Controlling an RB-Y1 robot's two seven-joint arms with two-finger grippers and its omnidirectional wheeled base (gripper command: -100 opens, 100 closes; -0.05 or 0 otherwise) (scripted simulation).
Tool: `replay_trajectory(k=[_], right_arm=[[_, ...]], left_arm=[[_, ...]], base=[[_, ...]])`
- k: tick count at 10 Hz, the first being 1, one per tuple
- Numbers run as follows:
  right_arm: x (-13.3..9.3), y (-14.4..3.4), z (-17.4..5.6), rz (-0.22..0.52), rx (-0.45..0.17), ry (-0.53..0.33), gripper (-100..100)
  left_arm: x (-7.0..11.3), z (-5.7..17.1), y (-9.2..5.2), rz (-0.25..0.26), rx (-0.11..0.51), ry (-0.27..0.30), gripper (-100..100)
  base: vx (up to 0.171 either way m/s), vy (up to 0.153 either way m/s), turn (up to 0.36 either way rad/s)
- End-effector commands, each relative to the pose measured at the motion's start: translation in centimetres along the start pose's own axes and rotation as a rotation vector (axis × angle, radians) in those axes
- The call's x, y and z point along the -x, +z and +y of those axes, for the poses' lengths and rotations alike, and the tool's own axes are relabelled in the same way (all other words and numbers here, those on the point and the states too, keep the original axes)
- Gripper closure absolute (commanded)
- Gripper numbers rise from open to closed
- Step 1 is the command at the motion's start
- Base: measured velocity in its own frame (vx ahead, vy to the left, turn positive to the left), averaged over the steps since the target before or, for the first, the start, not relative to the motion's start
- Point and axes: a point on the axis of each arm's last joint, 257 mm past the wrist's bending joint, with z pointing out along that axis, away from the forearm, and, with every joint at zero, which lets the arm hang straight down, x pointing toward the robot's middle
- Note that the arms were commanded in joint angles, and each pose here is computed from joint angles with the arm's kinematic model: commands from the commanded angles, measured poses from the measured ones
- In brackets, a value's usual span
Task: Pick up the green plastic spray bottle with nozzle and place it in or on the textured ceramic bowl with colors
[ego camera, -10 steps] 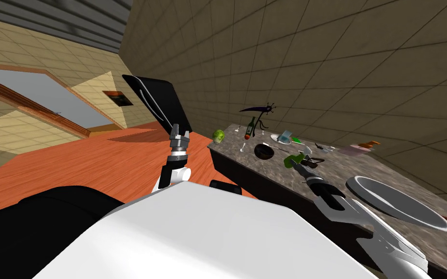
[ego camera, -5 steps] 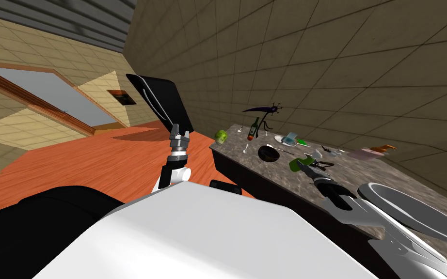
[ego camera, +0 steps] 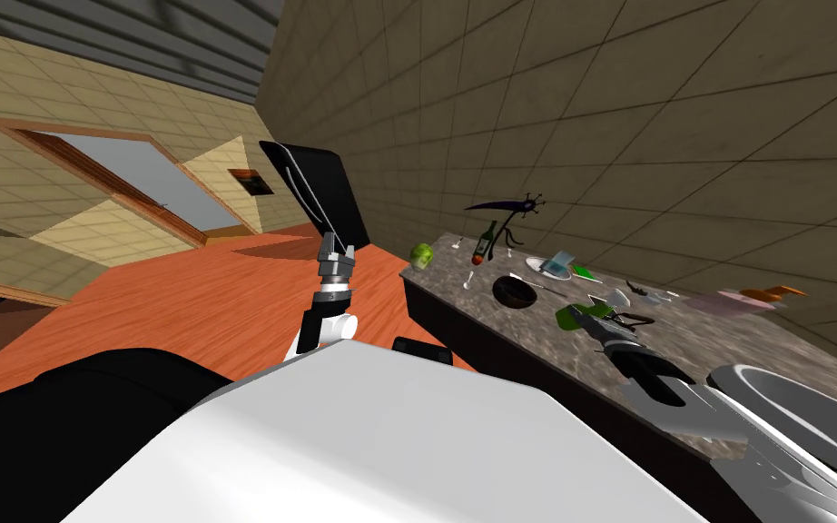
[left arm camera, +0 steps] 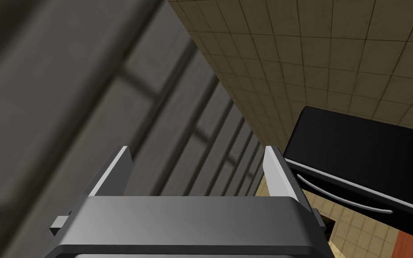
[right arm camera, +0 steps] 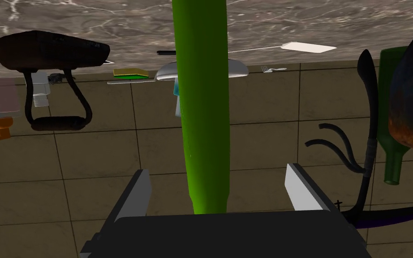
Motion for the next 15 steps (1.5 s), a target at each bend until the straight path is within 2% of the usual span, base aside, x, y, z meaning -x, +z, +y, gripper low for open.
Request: replay_trajectory(k=[1,3,4,6,7,9,10,11,12,14,15], right_arm=[[1.0,0.1,-1.5,-0.017,-0.002,0.000,-100],[-0.3,-0.1,-3.4,0.008,-0.038,0.001,-100],[1.0,0.0,-4.0,-0.017,-0.028,0.003,-100],[-0.4,-0.4,-5.9,0.009,-0.066,0.005,-100],[0.7,-0.4,-6.8,-0.013,-0.060,0.008,-100],[-0.5,-0.8,-8.4,0.009,-0.093,0.011,-100],[0.7,-0.8,-9.0,-0.016,-0.085,0.015,-100],[-0.6,-1.3,-10.8,0.009,-0.120,0.019,-100],[0.3,-1.5,-11.8,-0.011,-0.119,0.025,-100],[-0.7,-2.0,-13.1,0.008,-0.147,0.029,-100],[-0.1,-2.4,-14.4,-0.007,-0.154,0.037,-100]], left_arm=[[0.0,0.0,0.0,0.000,0.000,0.000,0],[0.0,0.0,0.0,0.000,0.000,0.000,0],[0.0,0.0,0.0,0.000,0.000,0.000,0],[0.0,0.0,0.0,0.000,0.000,0.000,0],[0.0,0.0,0.0,0.000,0.000,0.000,0],[0.0,0.0,0.0,0.000,0.000,0.000,0],[0.0,0.0,0.0,0.000,0.000,0.000,0],[0.0,0.0,0.0,0.000,0.000,0.000,0],[0.0,0.0,0.0,0.000,0.000,0.000,0],[0.0,0.0,0.0,0.000,0.000,0.000,0],[0.0,0.0,0.0,0.000,0.000,0.000,0]], base=[[-0.019,0.036,0.205],[-0.014,0.022,0.033],[-0.010,0.031,0.156],[-0.013,0.026,0.071],[-0.016,0.040,0.181],[-0.010,0.029,0.041],[-0.015,0.033,0.195],[-0.014,0.029,0.117],[-0.027,0.050,0.180],[-0.009,0.034,0.030],[-0.008,0.045,0.202]])
